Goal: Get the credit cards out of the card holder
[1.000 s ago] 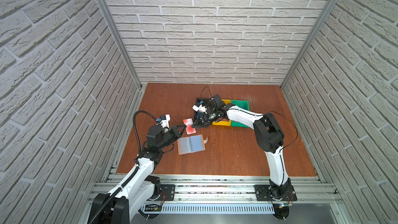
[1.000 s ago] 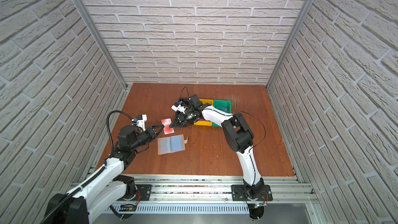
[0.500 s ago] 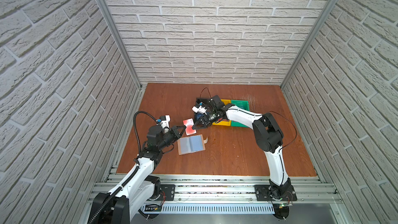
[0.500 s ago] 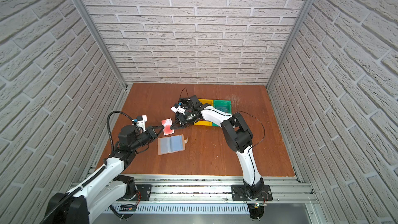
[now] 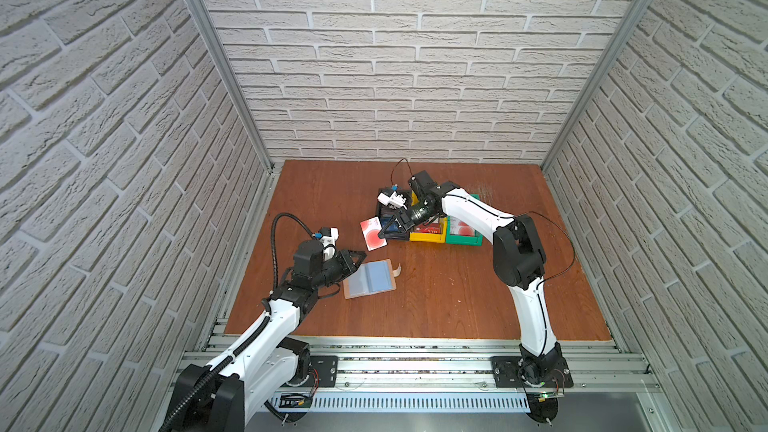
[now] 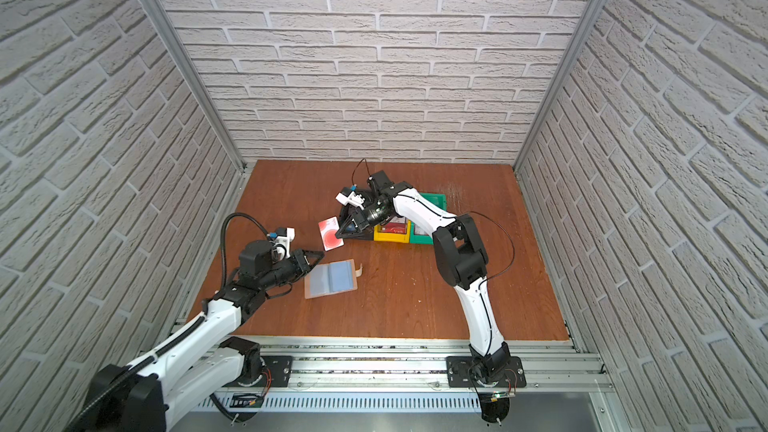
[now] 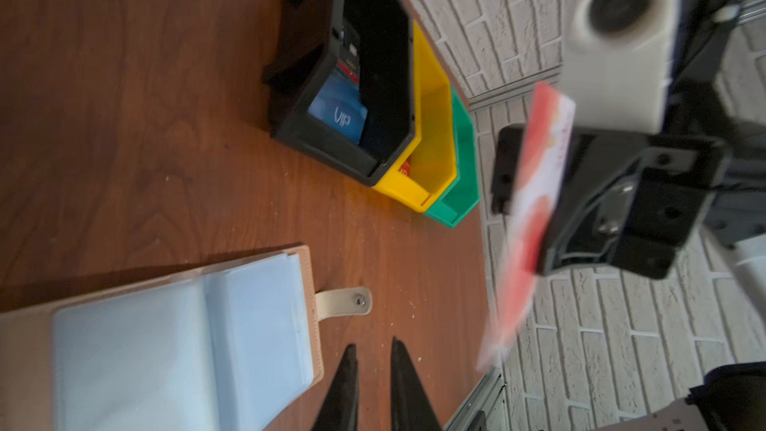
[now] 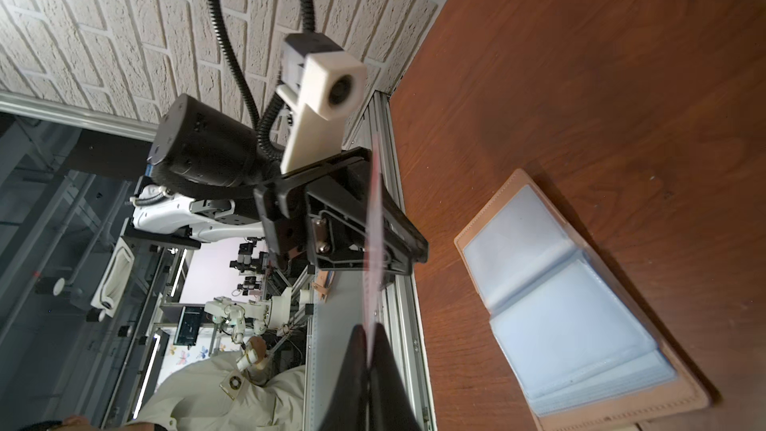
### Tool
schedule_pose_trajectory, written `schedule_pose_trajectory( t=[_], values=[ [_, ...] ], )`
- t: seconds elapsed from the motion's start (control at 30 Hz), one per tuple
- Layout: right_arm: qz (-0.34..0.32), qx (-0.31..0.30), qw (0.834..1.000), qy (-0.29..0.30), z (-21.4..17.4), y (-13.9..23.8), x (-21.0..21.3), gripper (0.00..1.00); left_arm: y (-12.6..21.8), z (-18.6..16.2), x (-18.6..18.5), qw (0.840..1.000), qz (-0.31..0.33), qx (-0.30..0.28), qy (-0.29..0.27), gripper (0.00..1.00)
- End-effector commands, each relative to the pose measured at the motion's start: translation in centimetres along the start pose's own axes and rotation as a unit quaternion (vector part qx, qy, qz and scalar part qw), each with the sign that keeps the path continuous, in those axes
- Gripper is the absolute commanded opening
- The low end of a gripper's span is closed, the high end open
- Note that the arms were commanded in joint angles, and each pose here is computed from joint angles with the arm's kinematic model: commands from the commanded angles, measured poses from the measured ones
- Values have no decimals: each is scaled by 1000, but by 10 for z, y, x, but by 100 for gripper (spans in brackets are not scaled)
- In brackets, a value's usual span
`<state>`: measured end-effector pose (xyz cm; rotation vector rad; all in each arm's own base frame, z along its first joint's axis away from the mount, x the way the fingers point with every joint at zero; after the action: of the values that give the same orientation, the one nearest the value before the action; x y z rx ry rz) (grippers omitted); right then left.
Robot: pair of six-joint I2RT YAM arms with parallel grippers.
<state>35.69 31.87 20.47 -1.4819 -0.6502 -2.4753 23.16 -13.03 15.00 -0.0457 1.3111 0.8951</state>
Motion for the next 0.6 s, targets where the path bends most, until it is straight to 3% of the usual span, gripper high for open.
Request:
schedule_pose_trajectory(
  t=[0.0,0.17,0.23,0.33,0.4,0.57],
  values=[
    [3,20,999,26,-13,24,22,6,0,2,1,999,28,3,-17,18],
    [-104,54,991,60,-26,75,30,5,-2,5,6,998,59,7,-23,18],
    [-184,76,978,61,-35,96,30,5,-5,9,5,998,60,8,-23,18],
    [-307,113,942,78,-52,131,36,5,-9,17,1,997,65,11,-25,18],
    [-397,122,905,92,-62,158,44,5,-13,25,-1,997,67,14,-26,19],
    [-503,146,842,126,-79,207,49,5,-25,43,-10,998,47,19,-27,19]
  ],
)
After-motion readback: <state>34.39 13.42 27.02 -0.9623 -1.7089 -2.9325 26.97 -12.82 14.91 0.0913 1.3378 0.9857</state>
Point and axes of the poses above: each gripper's point midway between its finger pads, its own y axis back along the fingers, its own x axis along the line the jaws close on, z = x × y, the point moved 5 cm from there along y, back along the fingers, and after that the axes turned 5 degrees about y, right-handed, at the moved point
